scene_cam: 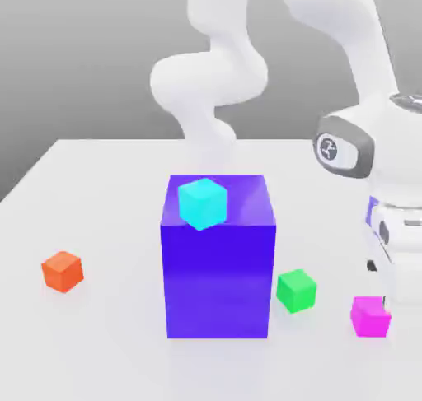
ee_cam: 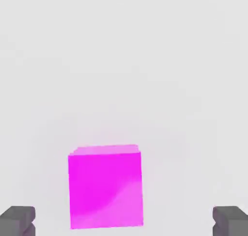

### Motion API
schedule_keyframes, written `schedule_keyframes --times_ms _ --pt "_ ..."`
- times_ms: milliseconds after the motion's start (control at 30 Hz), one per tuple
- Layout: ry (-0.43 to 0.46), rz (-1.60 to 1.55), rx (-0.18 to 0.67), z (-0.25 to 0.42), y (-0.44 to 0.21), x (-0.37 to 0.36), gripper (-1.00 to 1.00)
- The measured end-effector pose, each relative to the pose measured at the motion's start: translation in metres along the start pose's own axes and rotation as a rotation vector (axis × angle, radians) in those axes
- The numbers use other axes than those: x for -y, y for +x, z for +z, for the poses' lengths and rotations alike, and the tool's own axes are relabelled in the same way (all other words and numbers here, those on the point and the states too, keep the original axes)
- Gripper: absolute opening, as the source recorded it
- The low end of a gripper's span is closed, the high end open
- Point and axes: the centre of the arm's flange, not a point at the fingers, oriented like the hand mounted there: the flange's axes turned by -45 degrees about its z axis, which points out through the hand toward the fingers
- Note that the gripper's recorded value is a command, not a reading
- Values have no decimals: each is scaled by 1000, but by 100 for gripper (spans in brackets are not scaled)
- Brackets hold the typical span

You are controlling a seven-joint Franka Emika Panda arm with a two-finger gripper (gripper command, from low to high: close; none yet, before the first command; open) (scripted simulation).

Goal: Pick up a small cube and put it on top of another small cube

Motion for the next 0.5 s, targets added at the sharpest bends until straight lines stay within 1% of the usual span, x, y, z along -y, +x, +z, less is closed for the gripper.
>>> schedule_keyframes --times_ms 67,100,333,500 --pt "2 -4 1 24 0 1 0" --pt "2 -4 1 33 0 2 -100" --pt "3 -5 3 34 -1 2 -100" --pt "3 -5 2 -16 0 2 -100"
